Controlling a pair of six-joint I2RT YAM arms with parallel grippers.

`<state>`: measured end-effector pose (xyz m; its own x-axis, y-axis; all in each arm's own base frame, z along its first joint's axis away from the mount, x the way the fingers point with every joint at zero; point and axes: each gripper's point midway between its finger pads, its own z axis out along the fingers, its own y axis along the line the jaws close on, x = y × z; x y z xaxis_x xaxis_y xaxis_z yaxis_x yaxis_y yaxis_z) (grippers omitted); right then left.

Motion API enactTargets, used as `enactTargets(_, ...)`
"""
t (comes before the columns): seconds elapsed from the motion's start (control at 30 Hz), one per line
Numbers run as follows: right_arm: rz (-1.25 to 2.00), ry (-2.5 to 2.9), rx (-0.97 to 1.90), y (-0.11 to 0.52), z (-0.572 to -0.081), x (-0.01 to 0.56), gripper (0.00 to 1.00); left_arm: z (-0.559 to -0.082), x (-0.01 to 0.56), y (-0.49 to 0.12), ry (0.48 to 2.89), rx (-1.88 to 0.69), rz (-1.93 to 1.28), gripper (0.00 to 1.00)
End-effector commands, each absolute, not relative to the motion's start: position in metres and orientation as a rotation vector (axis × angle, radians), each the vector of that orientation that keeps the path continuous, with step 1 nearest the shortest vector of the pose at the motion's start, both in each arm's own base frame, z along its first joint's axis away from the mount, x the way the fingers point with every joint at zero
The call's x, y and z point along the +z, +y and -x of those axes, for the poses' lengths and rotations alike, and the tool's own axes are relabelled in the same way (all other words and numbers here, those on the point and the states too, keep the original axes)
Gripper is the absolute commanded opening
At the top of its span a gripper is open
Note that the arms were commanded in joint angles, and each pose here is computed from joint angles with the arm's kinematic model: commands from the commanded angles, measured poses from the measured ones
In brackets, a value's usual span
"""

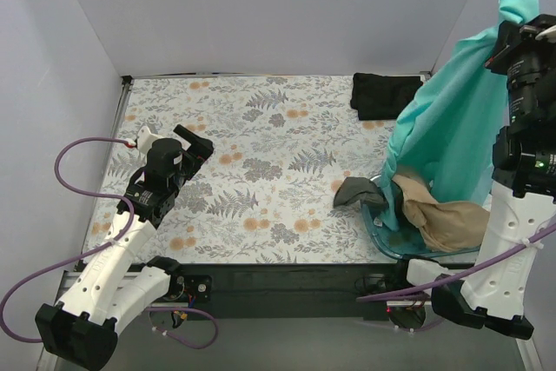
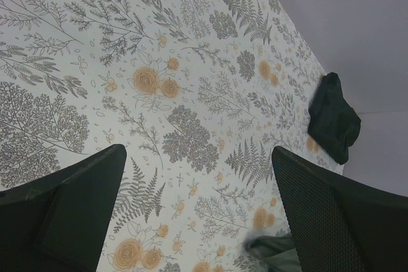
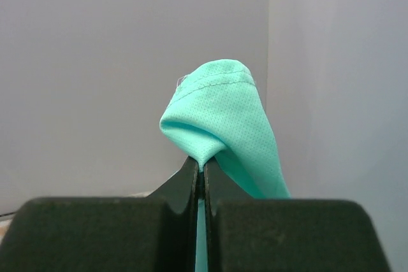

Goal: Fold and stack the t-shirts
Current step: Grab the tshirt from the pile, then move the tshirt to the center of the board

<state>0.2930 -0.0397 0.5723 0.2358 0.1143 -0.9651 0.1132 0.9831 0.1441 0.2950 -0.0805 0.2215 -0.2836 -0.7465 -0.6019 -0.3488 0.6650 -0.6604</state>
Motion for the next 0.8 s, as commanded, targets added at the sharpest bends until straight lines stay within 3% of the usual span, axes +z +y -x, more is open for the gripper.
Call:
enactTargets(0.0, -0.085, 1.156, 0.007, -0.026, -0.275, 0.640, 0.01, -0.296, 0.235, -0.074, 1.850, -0.487, 0.873, 0.98)
enactTargets(0.27, 0.125, 0.938, 0.145, 0.016, -0.260, 0.700, 0.01, -0.298, 0.236, -0.075, 1.856, -0.483, 0.874, 0.98)
enactTargets(0.5, 0.441, 0.840, 0.643, 0.095, -0.259, 0.711, 0.01, -0.297, 0.229, -0.076, 1.885, -0.476, 0.883, 0.98)
enactTargets(0.77, 0.460, 0.807, 0.778, 0.179, -0.316, 0.696, 0.01, -0.293, 0.230, -0.079, 1.891, -0.506, 0.883, 0.98)
